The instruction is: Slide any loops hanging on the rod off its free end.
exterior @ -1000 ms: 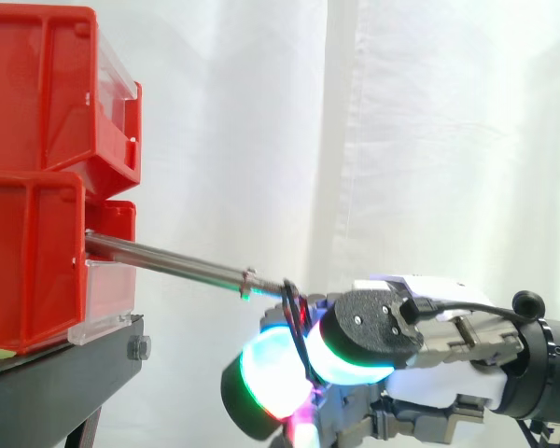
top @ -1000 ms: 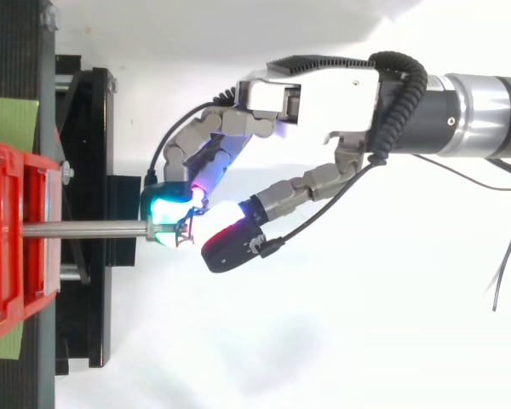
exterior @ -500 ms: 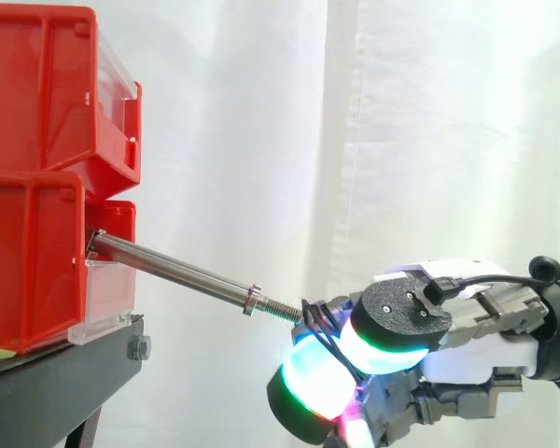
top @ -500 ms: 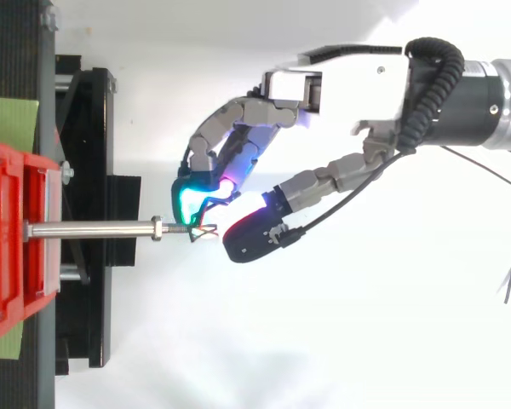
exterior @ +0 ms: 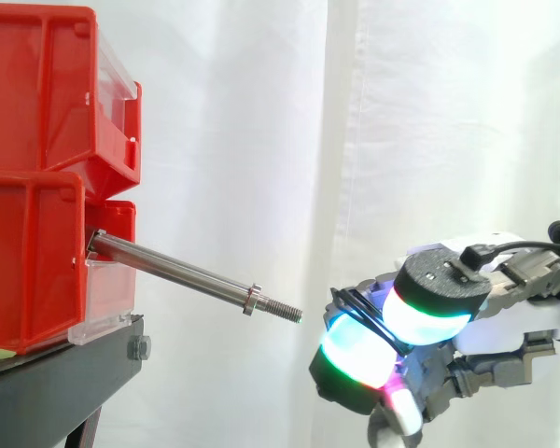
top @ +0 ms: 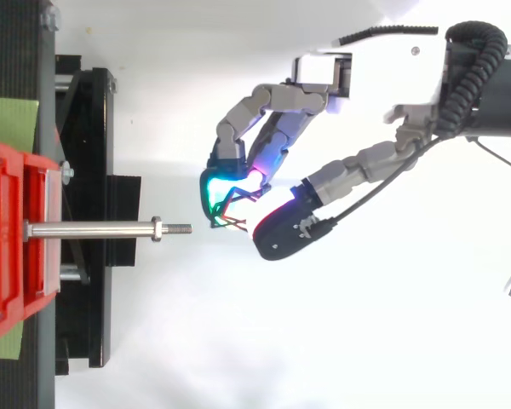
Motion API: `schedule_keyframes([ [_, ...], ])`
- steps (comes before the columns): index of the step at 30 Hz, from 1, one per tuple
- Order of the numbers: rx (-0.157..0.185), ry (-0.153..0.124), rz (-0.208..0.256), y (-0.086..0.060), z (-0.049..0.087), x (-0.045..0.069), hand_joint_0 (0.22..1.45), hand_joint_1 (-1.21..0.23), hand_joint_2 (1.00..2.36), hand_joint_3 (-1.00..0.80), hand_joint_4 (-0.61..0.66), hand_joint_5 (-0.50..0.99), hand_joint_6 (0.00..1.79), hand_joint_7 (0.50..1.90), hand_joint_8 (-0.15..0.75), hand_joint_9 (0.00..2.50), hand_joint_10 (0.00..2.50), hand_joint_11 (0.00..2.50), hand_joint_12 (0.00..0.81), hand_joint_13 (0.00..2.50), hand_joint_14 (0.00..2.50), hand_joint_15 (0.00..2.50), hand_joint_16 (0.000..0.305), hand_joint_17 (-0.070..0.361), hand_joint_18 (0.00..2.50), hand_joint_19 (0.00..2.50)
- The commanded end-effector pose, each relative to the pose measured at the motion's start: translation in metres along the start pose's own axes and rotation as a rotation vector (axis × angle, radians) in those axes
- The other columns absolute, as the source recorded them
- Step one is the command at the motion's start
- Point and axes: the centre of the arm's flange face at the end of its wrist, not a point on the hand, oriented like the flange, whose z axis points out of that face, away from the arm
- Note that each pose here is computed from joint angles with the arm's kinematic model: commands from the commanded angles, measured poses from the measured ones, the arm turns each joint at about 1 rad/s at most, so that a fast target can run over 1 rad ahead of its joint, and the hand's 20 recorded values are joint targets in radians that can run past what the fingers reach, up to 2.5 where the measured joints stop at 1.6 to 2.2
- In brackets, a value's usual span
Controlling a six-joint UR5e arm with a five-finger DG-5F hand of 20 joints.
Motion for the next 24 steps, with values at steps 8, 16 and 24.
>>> schedule_keyframes([
  [8, 0.067, -0.002, 0.056, 0.014, -0.015, -0.005, 0.61, -0.63, 1.00, -0.47, 0.14, -0.13, 0.89, 1.11, 0.270, 1.10, 0.02, 0.50, 0.358, 0.91, 0.02, 0.42, 0.054, 0.122, 0.70, 0.50],
  [16, 0.083, 0.000, 0.073, 0.017, -0.019, -0.006, 0.66, -0.78, 1.02, -0.32, 0.11, -0.18, 0.92, 0.97, 0.277, 0.97, 0.02, 0.51, 0.362, 0.88, 0.02, 0.43, 0.056, 0.126, 0.68, 0.52],
  [24, 0.077, -0.006, 0.099, 0.020, -0.017, -0.008, 0.63, -0.78, 1.00, -0.50, 0.16, -0.17, 0.90, 0.94, 0.267, 1.02, 0.02, 0.51, 0.348, 0.90, 0.02, 0.43, 0.055, 0.124, 0.71, 0.51],
])
